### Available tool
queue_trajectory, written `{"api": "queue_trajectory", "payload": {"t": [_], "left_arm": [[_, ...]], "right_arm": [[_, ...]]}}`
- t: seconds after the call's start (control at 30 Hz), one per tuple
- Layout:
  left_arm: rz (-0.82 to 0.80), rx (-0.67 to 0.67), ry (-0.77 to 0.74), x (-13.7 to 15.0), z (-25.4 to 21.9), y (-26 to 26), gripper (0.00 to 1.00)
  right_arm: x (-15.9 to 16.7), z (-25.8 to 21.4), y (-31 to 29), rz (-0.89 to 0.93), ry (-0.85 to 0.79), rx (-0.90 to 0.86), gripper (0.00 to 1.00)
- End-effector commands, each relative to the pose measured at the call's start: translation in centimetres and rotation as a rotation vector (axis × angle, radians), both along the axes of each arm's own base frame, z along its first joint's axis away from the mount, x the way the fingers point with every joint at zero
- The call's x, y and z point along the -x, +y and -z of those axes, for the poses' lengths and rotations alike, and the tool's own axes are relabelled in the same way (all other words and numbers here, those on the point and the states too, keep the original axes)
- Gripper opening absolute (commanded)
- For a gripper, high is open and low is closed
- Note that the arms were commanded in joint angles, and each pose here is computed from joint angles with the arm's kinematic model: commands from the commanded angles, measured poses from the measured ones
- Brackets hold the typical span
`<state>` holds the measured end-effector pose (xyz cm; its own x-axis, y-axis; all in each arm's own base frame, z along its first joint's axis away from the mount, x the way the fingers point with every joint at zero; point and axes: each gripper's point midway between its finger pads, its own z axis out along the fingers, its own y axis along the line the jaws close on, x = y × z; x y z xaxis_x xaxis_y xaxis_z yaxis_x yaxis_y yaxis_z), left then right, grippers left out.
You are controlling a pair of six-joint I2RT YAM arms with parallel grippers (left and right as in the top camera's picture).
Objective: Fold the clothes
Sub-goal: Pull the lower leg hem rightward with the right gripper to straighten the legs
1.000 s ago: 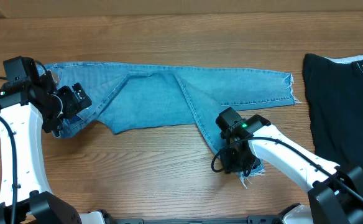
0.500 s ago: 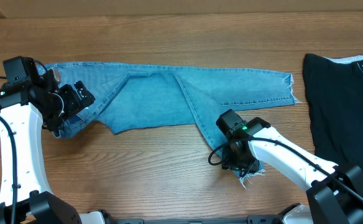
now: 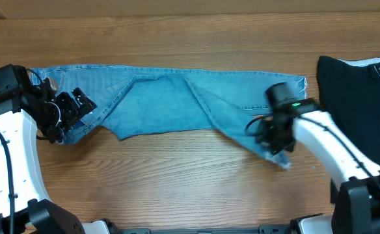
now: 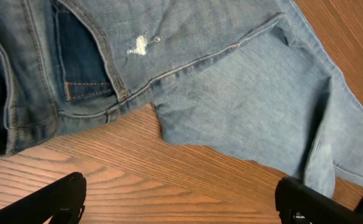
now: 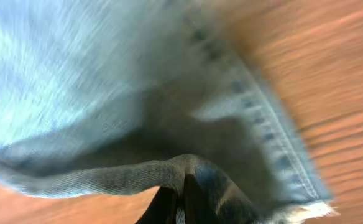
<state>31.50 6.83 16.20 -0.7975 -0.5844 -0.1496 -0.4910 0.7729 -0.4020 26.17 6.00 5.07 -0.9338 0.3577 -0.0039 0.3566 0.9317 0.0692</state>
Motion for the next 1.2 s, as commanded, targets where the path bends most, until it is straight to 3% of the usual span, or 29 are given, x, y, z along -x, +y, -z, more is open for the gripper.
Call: {"api": "queue_trajectory", "payload": {"t": [0.0,0.2,0.33,0.43,0.73,0.93,0.97,1.07,1.1,1.17], "left_arm": [[0.001,0.040,0.018,0.5,-0.1,-0.6,1.00],[-0.165,-0.137,0.076,1.3,0.8,4.6,1.00],[-0.139,-0.175,0.103,1.1,1.9,5.6,0.72],[-0.123,-0.146,0.188,1.1,4.8,5.7,0.64],[-0.099,-0.160,0.199,0.5,6.3,6.5,0.68],[-0.099,-0.209,0.259,1.3,7.3,7.4,0.64],[-0.096,-0.203,0.271,1.4,7.8,7.3,0.60],[-0.091,-0.178,0.273,1.3,8.2,7.0,0.28],[-0.091,-0.177,0.274,1.3,8.2,7.0,0.24],[-0.090,-0.175,0.280,1.4,8.2,6.9,0.27]], "right_arm": [[-2.1,-0.9,-3.8,0.076,-0.056,0.002,0.04],[-3.4,-1.1,-4.4,0.074,-0.106,-0.014,0.04],[-4.0,-1.2,-4.4,0.073,-0.133,-0.016,0.04],[-4.1,-1.2,-4.4,0.031,-0.140,-0.011,0.04],[-4.1,-1.2,-4.4,0.029,-0.140,-0.011,0.04],[-4.3,-1.2,-4.4,0.029,-0.149,-0.011,0.04],[-4.4,-1.2,-4.4,0.029,-0.150,-0.012,0.04],[-4.4,-1.2,-4.4,0.029,-0.151,-0.011,0.04],[-4.4,-1.2,-4.4,0.029,-0.152,-0.011,0.04],[-4.4,-1.2,-4.4,0.029,-0.152,-0.011,0.04]]}}
